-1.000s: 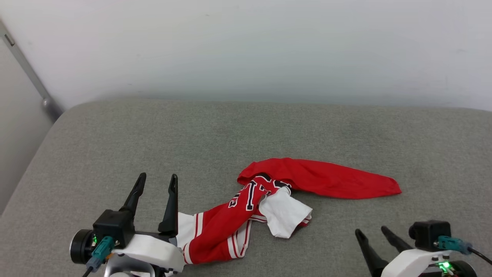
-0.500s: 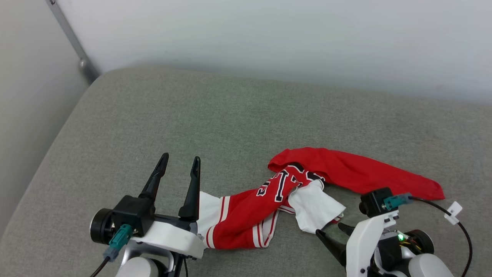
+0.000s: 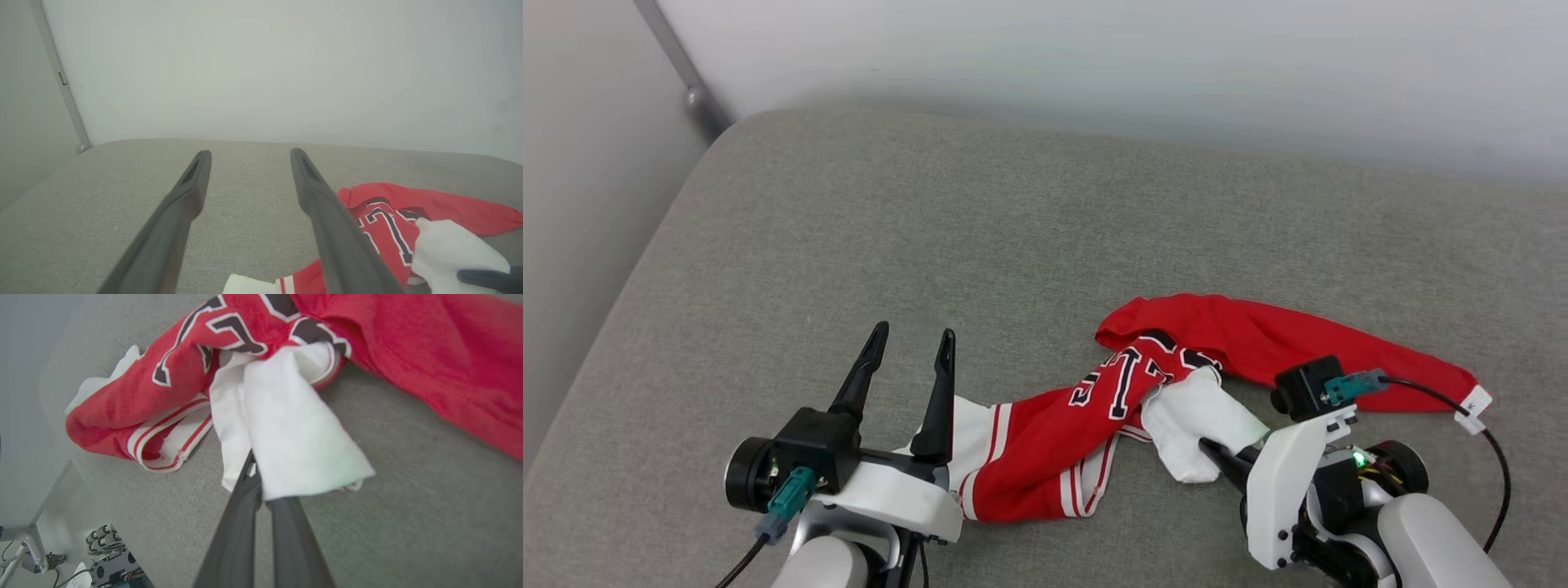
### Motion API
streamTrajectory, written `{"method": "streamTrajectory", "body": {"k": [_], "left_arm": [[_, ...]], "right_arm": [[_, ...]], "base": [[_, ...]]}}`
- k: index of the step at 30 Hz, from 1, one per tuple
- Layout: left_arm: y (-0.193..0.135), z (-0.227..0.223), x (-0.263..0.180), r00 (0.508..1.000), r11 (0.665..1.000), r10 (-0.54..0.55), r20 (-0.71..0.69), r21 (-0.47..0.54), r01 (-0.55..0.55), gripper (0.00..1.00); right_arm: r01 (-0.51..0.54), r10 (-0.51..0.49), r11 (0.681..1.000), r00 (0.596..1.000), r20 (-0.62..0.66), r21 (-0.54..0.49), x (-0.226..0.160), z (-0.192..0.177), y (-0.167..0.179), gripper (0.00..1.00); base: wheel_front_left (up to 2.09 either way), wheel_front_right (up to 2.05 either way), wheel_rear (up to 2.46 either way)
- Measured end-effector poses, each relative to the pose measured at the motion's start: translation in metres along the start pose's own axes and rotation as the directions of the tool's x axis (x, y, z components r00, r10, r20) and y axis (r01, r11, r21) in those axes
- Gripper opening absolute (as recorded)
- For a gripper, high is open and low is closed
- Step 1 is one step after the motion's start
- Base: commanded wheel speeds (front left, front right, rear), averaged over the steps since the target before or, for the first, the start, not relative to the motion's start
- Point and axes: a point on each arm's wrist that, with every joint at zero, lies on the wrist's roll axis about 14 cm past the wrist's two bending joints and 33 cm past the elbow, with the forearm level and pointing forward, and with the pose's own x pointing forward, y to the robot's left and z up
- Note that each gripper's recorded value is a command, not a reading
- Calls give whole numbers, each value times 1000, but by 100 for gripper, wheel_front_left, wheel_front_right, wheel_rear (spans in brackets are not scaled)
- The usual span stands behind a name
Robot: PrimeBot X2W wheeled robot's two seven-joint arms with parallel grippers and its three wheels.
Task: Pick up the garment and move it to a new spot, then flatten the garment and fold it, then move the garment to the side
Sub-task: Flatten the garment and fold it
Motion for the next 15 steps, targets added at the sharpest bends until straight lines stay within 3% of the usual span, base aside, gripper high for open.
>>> {"method": "streamTrajectory", "body": {"k": [5, 10, 15], "left_arm": [[-6, -1, 2, 1000, 1000, -20, 1, 1, 20, 100], [-17, -2, 2, 999, 999, -53, 1, -8, 53, 100], [-29, -2, 3, 996, 996, -89, 0, -17, 89, 100]], "right_arm": [[53, -50, 998, 996, 79, -39, -25, 22, -16, 0], [186, -178, 982, 975, 135, -45, -67, 32, -52, 0], [363, -369, 929, 920, 134, 68, -122, 18, -106, 0]], "base": [[0, 0, 0], [0, 0, 0], [0, 0, 0]]}}
